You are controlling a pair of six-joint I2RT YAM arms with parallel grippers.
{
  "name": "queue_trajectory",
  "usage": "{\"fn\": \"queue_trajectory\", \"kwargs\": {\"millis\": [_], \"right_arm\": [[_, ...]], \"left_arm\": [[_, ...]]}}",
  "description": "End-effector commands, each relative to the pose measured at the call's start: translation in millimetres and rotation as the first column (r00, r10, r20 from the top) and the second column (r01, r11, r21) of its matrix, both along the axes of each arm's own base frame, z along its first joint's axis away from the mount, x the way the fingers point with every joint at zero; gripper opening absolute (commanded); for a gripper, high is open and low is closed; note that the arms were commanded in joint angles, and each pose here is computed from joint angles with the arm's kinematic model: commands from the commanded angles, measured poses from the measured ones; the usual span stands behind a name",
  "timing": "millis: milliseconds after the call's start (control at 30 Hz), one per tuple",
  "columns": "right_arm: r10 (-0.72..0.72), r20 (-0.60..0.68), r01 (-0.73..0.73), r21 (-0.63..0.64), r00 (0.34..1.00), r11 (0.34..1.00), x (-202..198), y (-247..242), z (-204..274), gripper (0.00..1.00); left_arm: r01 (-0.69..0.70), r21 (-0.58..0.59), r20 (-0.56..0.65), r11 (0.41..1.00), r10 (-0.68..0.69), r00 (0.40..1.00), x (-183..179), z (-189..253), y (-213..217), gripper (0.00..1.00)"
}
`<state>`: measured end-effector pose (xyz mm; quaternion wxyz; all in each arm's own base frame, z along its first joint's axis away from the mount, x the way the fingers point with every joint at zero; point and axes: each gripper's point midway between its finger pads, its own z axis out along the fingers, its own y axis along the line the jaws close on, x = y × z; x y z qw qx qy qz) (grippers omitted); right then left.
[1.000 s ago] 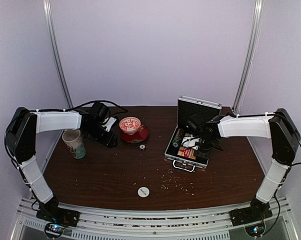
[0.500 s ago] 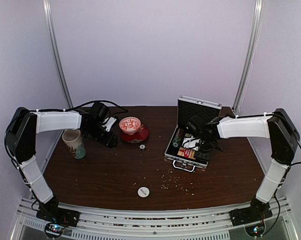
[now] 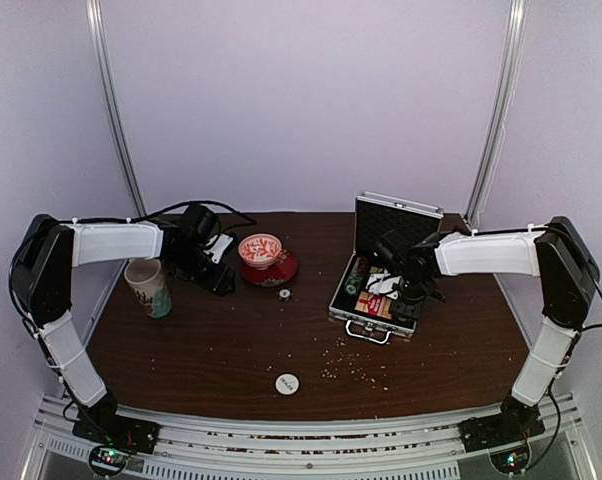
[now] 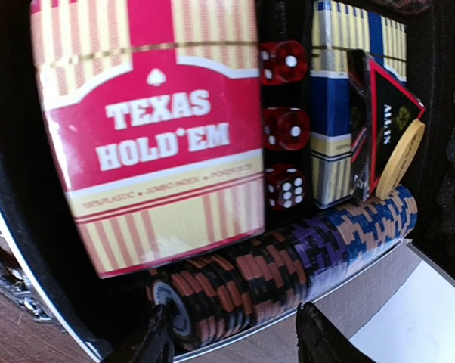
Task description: Pack up texas hold em set
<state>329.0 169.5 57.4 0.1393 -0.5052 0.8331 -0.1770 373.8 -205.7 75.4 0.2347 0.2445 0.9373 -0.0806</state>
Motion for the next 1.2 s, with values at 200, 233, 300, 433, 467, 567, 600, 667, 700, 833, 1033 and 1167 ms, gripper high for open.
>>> {"fn": "queue_trajectory", "kwargs": {"millis": [200,233,300,433,467,567,600,667,700,833,1033,1167], "right_arm": [[-0.059,-0.059,0.067,0.130,0.997,0.989,9.3,4.2,16.3,0.56],[-0.058,-0.067,0.067,0.141,0.996,0.988,8.3,5.4,17.3,0.56],[-0.048,-0.085,0.062,0.176,0.995,0.982,5.8,11.5,21.7,0.57],[-0.033,-0.111,0.059,0.237,0.993,0.970,0.6,21.5,33.6,0.57],[-0.029,-0.114,0.058,0.257,0.993,0.965,-0.9,24.7,37.8,0.57],[-0.007,-0.114,0.045,0.327,0.993,0.944,-6.5,33.6,52.4,0.57],[0.002,-0.109,0.037,0.351,0.994,0.936,-8.7,36.1,57.2,0.57],[0.021,-0.097,0.019,0.392,0.995,0.920,-14.2,39.1,63.8,0.57],[0.034,-0.091,0.007,0.412,0.995,0.911,-18.0,40.5,65.7,0.56],[0.056,-0.094,-0.004,0.481,0.994,0.877,-34.4,37.7,59.7,0.56],[0.045,-0.047,-0.008,0.594,0.998,0.804,-34.9,30.7,67.6,0.57],[0.038,-0.016,-0.019,0.639,0.999,0.769,-34.6,26.8,68.5,0.57]], "left_arm": [[0.010,-0.018,0.010,1.000,-0.010,1.000,3.6,3.2,-1.3,0.63],[0.012,-0.019,0.010,1.000,-0.012,1.000,3.3,3.3,-1.7,0.63],[0.012,-0.021,0.010,1.000,-0.012,1.000,3.4,3.5,-1.7,0.63],[0.025,-0.042,-0.001,0.999,-0.025,1.000,0.9,3.5,-5.9,0.62],[0.034,-0.054,-0.006,0.998,-0.034,0.999,-0.3,3.4,-8.4,0.62],[0.072,-0.079,-0.006,0.994,-0.072,0.997,-6.1,7.5,-21.5,0.61],[0.086,-0.078,0.000,0.993,-0.087,0.996,-8.0,9.5,-27.3,0.61],[0.113,-0.068,0.006,0.991,-0.113,0.994,-13.0,12.3,-41.1,0.61],[0.122,-0.054,0.001,0.991,-0.122,0.993,-16.0,11.6,-46.5,0.61],[0.152,0.008,-0.016,0.988,-0.152,0.988,-21.0,5.1,-76.9,0.58],[0.066,0.033,-0.019,0.997,-0.065,0.998,-8.9,-7.1,-107.7,0.59],[0.026,0.035,-0.030,0.999,-0.025,0.999,0.3,-16.6,-119.7,0.62]]}}
